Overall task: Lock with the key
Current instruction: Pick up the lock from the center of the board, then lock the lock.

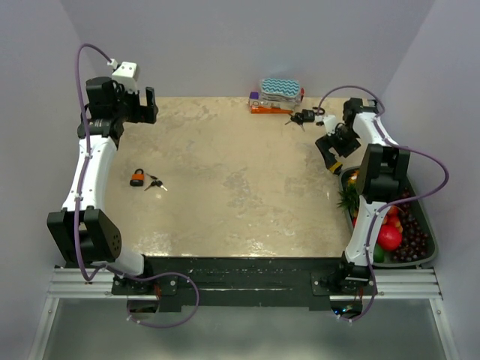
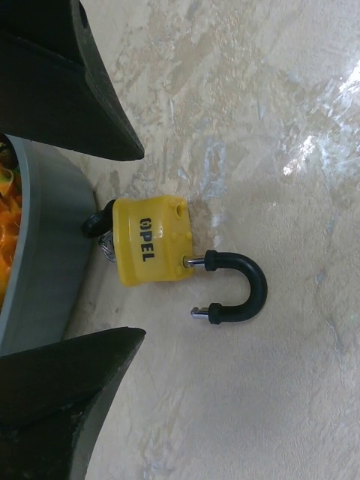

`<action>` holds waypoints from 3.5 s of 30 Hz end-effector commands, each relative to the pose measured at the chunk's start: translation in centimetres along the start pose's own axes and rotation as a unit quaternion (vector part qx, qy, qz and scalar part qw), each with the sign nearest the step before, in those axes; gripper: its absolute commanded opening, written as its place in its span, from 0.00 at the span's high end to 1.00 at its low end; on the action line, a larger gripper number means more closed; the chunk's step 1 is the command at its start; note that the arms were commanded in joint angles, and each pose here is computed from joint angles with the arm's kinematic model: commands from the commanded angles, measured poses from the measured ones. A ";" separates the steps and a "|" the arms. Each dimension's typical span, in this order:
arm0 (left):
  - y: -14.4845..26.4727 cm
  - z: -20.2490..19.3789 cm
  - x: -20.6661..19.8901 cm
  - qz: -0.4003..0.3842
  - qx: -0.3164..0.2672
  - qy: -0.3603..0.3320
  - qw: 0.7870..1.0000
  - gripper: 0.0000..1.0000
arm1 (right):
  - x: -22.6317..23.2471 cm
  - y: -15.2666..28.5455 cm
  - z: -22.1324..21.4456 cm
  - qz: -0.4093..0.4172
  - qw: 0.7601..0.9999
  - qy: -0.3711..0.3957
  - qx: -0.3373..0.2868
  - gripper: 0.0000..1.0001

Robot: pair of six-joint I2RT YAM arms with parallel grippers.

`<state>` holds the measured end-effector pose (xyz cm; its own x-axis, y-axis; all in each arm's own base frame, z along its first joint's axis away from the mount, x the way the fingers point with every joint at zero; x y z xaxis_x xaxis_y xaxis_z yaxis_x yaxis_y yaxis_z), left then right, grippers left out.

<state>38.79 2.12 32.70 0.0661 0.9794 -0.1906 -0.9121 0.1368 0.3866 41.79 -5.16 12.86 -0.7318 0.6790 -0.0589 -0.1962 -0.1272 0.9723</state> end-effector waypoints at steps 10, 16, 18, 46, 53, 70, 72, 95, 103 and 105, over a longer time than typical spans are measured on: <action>0.9 1.7 -0.7 -0.023 -0.027 -0.002 0.999 0.01 | -0.5 -2.5 -0.6 -0.013 0.999 0.027 0.010 0.26; 0.8 1.0 -1.2 -0.045 -0.021 0.020 0.999 0.01 | -0.4 -2.5 -0.3 -0.010 0.999 0.030 -0.003 0.56; 0.8 0.4 -1.4 -0.059 -0.018 0.016 0.998 0.01 | 0.1 -1.7 0.5 0.006 0.999 0.035 -0.030 0.70; 10.2 -12.2 -15.0 -0.508 -0.101 -0.422 0.744 0.25 | 31.0 13.9 12.2 0.454 0.805 0.263 -0.279 1.00; 11.2 -13.4 -18.6 -0.541 -0.122 -0.432 0.711 0.37 | 34.2 15.0 11.6 0.463 0.790 0.297 -0.272 1.00; 12.3 -16.3 -20.8 -0.578 -0.083 -0.443 0.680 0.74 | 35.6 15.9 10.5 0.455 0.784 0.323 -0.272 1.00; 12.3 -16.3 -20.9 -0.578 -0.084 -0.444 0.679 0.83 | 35.7 15.8 10.5 0.457 0.785 0.321 -0.270 1.00; 11.2 -10.7 -20.1 -0.551 -0.028 -0.216 0.806 1.00 | 26.7 18.3 11.1 0.285 0.834 0.231 -0.412 0.01; 12.4 -9.0 -21.4 -0.595 -0.003 -0.165 0.787 1.00 | 27.2 19.5 10.7 0.226 0.813 0.270 -0.465 0.01; 12.6 -8.7 -21.6 -0.602 -0.003 -0.158 0.783 1.00 | 27.7 20.0 10.8 0.222 0.805 0.280 -0.473 0.01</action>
<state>22.78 -17.90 30.03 0.9509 0.2320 -0.2049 -0.1894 0.9597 0.2074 24.60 18.15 31.41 -0.9997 0.0186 0.0154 -0.0112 -0.9219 0.3873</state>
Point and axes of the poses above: each gripper's point midway between its finger pads, its own y axis back along the fingers, its own x axis along the line the jaws close on, z = x × y, the point moved 8 cm from there along y, back along the fingers, and after that the axes turned 13 degrees about y, right-handed, at the moved point
